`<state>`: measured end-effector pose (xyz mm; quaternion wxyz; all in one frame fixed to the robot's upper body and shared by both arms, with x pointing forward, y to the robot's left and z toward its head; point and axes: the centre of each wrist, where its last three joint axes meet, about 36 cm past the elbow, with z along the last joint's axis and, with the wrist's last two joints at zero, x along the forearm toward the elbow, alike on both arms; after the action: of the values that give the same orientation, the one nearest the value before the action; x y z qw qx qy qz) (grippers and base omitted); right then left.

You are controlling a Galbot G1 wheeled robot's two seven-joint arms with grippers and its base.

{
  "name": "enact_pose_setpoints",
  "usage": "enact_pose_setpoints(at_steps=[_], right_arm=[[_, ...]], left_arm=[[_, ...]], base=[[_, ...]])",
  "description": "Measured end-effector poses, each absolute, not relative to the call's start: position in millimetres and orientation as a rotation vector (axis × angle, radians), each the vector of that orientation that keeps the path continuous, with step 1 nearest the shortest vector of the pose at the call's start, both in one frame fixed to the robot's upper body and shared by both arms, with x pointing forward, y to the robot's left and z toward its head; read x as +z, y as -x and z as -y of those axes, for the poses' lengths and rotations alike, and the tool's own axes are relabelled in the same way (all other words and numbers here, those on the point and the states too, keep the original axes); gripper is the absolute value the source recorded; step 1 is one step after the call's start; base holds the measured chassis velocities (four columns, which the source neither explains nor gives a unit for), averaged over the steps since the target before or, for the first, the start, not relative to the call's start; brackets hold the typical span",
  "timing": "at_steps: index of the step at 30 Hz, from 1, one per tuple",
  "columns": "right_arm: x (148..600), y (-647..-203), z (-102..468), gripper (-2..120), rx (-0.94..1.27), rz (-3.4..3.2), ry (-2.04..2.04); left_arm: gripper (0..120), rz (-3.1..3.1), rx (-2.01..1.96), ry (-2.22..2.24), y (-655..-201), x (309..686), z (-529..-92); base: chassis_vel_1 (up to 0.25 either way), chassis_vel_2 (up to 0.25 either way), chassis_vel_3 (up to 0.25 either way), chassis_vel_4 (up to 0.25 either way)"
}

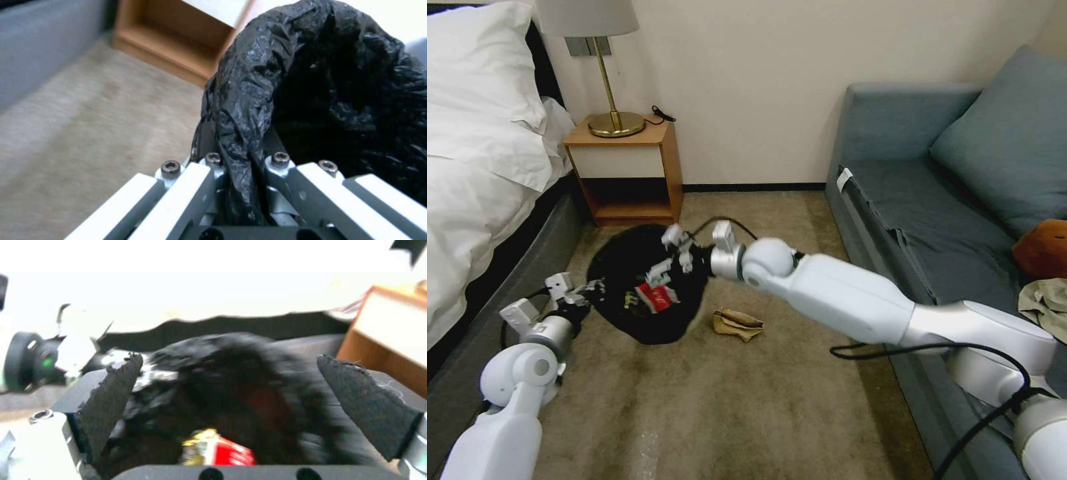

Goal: Pick up the trash bin, then pick up the garbage on the floor and place it into the trash bin.

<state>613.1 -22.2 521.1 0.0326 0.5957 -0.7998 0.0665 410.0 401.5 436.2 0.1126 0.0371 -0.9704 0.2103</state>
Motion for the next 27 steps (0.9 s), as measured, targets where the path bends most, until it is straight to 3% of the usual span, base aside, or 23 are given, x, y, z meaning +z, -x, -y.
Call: enact_pose_setpoints(at_steps=[7, 9, 10, 17, 22, 27], right_arm=[[538, -640, 39, 100, 0.187, 2.544, -1.774], [538, -662, 72, 100, 0.194, 2.613, -1.665], [524, -671, 107, 100, 0.223, 2.640, -1.560], [480, -677, 183, 100, 0.337, 2.646, -1.301], [440, -676, 204, 100, 0.421, 2.586, -1.194], [395, -679, 182, 100, 0.468, 2.505, -1.182]], left_arm=[[3, 2.860, 0.601, -0.162, -408, 438, -416], [3, 2.860, 0.603, -0.164, -407, 438, -421], [3, 2.862, 0.611, -0.160, -407, 438, -422], [3, 2.873, 0.614, -0.131, -407, 440, -417], [3, 2.887, 0.617, -0.109, -408, 445, -412], [3, 2.896, 0.623, -0.091, -409, 449, -409]], base=[[0.000, 0.000, 0.000, 0.000], [0.000, 0.000, 0.000, 0.000], [0.000, 0.000, 0.000, 0.000], [0.000, 0.000, 0.000, 0.000], [0.000, 0.000, 0.000, 0.000], [0.000, 0.000, 0.000, 0.000]])
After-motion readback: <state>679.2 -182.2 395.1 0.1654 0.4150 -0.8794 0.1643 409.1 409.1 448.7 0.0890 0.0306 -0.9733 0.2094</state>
